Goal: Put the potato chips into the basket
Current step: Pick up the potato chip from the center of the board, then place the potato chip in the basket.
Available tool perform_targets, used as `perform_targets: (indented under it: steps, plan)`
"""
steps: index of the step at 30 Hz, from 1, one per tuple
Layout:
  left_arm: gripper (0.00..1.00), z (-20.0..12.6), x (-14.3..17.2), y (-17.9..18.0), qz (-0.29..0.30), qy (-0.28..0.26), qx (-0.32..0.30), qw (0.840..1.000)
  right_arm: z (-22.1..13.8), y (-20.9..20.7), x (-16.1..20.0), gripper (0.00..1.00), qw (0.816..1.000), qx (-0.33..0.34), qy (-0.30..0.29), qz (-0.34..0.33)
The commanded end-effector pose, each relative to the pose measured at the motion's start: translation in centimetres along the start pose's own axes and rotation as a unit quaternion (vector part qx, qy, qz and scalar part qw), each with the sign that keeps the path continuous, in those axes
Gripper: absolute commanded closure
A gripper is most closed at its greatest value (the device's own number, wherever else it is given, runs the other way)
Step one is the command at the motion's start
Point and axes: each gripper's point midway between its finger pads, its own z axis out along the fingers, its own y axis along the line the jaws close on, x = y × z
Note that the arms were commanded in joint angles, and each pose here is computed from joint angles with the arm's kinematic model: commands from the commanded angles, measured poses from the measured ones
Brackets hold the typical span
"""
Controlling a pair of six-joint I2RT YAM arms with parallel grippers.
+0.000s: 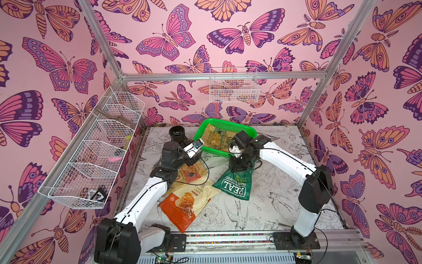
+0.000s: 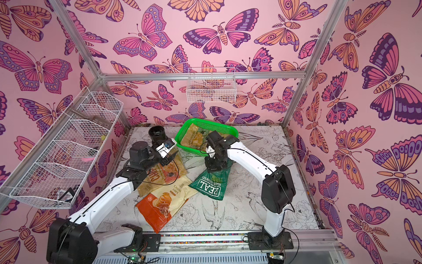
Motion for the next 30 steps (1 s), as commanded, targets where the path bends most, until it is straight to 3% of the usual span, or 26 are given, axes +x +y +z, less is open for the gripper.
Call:
perform_targets:
  steps: [1,7,12,18,24,30]
  plan:
    - [0.32,-0.5,-0.1,0.7,-0.004,-0.006,-0.02,1.0,-2.4,1.7,-0.9,1.0,0.998,-0.054,-0.023,0.018]
    - [0.32,-0.4,0.1,0.8,-0.002,-0.002,-0.023,1.0,-4.3,2.3,-4.5,1.0,0.988,-0.117,-0.088,0.047]
    - [0.32,-0.5,0.2,1.1,-0.001,-0.001,-0.029,1.0,-6.6,3.1,-8.5,1.0,0.969,-0.184,-0.148,0.072]
    - [0.32,-0.6,0.0,1.1,-0.003,-0.004,-0.03,1.0,-9.2,1.2,-13.4,1.0,0.951,-0.174,-0.234,0.106]
    - [0.32,-0.5,0.0,0.9,-0.006,-0.005,-0.024,1.0,-9.4,-2.3,-19.6,1.0,0.891,-0.207,-0.336,0.223]
    - [0.31,-0.6,0.0,0.9,-0.005,-0.006,-0.024,1.0,-8.2,-3.6,-25.1,1.0,0.836,-0.257,-0.382,0.299]
